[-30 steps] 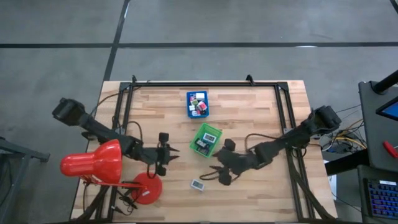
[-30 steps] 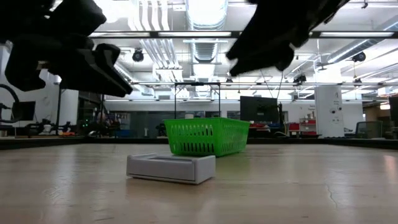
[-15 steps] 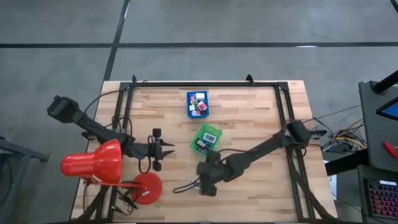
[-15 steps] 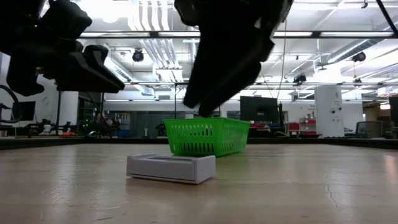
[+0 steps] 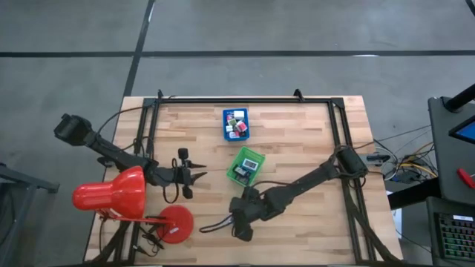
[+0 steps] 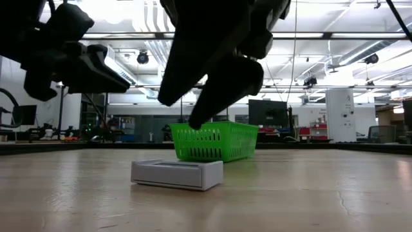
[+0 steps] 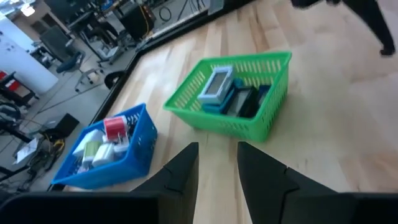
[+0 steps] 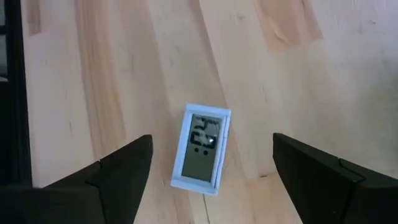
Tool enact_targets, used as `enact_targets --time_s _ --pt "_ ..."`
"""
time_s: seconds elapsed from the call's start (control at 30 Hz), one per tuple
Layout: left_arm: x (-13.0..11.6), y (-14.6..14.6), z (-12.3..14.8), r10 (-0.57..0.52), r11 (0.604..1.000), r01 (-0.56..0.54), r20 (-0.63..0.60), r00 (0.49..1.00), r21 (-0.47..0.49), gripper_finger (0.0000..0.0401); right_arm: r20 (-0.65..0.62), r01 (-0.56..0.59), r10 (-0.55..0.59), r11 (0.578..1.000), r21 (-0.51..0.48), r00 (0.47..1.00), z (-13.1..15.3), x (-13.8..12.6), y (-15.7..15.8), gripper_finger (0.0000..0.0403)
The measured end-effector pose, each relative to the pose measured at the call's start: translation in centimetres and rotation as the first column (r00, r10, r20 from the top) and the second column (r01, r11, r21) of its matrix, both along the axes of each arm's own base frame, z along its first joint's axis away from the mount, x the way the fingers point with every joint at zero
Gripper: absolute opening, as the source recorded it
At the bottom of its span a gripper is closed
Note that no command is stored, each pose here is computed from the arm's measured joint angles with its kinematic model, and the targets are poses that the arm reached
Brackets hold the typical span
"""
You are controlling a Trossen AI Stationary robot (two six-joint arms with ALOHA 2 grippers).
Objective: Pick & Place Office items
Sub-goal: Put the white digital clock into the green bin
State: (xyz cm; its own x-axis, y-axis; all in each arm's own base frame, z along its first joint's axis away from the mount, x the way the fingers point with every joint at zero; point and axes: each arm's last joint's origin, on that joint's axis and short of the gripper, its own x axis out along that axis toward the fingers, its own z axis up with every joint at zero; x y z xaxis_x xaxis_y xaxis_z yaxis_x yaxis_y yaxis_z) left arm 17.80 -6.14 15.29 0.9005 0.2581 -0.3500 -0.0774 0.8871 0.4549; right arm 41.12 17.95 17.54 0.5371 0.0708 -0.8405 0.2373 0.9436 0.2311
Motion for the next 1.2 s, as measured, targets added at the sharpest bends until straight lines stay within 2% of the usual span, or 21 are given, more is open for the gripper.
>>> enact_targets --time_s 0.2,0.67,1.0,1.2 --pt "-0.3 0.2 0.0 0.003 1.000 -0.003 0.019 1.000 -0.004 0.0112 -0.020 0.005 -0.005 1.000 0.009 1.000 -1.5 0.3 0.3 0.0320" --pt "-0.5 0.3 -0.3 0.004 1.000 -0.004 0.037 0.999 -0.015 0.0112 -0.037 0.018 -0.017 0.999 0.032 0.999 -2.3 0.2 0.6 0.0320" --pt "-0.5 0.3 -0.3 0.004 1.000 -0.004 0.037 0.999 -0.015 0.0112 -0.059 0.030 -0.028 0.999 0.022 0.998 -4.6 0.8 1.0 0.0320" --pt "-0.5 0.3 -0.3 0.004 1.000 -0.004 0.037 0.999 -0.015 0.0112 -0.063 0.021 -0.020 1.000 0.013 0.998 -5.0 1.2 1.4 0.0309"
